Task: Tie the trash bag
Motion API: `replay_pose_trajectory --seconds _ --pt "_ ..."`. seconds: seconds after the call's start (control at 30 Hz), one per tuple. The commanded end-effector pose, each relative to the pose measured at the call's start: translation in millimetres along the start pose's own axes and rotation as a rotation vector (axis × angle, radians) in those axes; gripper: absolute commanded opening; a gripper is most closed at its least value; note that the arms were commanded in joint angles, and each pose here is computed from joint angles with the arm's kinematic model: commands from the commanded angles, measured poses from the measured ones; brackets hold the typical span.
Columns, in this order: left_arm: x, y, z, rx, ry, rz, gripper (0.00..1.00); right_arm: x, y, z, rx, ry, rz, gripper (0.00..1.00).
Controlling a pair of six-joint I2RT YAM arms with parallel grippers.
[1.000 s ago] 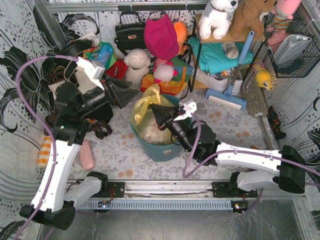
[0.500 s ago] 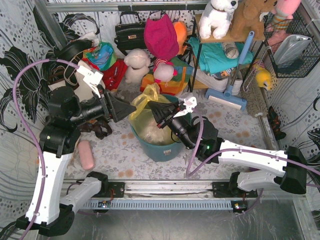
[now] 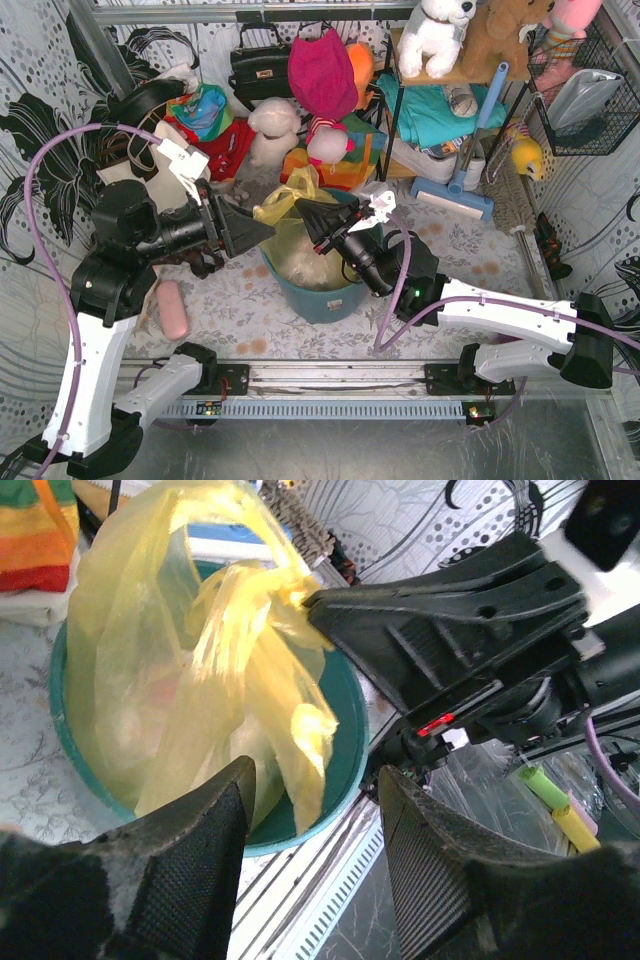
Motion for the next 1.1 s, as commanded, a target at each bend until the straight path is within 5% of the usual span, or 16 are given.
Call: replay_pose_trajectory --seconds 0.0,0.4,0.83,0.93,1.07 --pt "1.0 11.4 3.4 -0.016 0.009 -0.084 0.58 -6.0 2.9 -20.6 -0.048 -0.045 -0.008 0.0" --pt "-9.3 -4.9 -27.4 -0.069 -0.061 0.008 0.08 -6.9 -2.3 -39.4 -0.05 0.162 0.072 0.0" --pt "-13.5 2.1 -25.0 -0.071 -0.055 -0.001 0.04 20.6 -15.1 -92.7 -0.09 0.428 0.166 0.0" --pt "-14.7 3.2 -24.5 -0.065 -0.055 0.0 0.04 19.6 -10.1 -92.5 -0.112 0.446 0.142 0.27" --pt "-15.1 2.3 -25.1 -0.063 -0.06 0.008 0.04 15.8 -5.3 -90.3 -0.101 0.495 0.129 0.44"
Point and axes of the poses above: each gripper's point midway between its finger pads, its own x axis back along the fingers, its own y axis along the line the jaws close on, z = x × y, the point moved 6 cm from there along x, back along the fingers, and after that the axes turned 8 degrees about x, right-handed, at the moved point
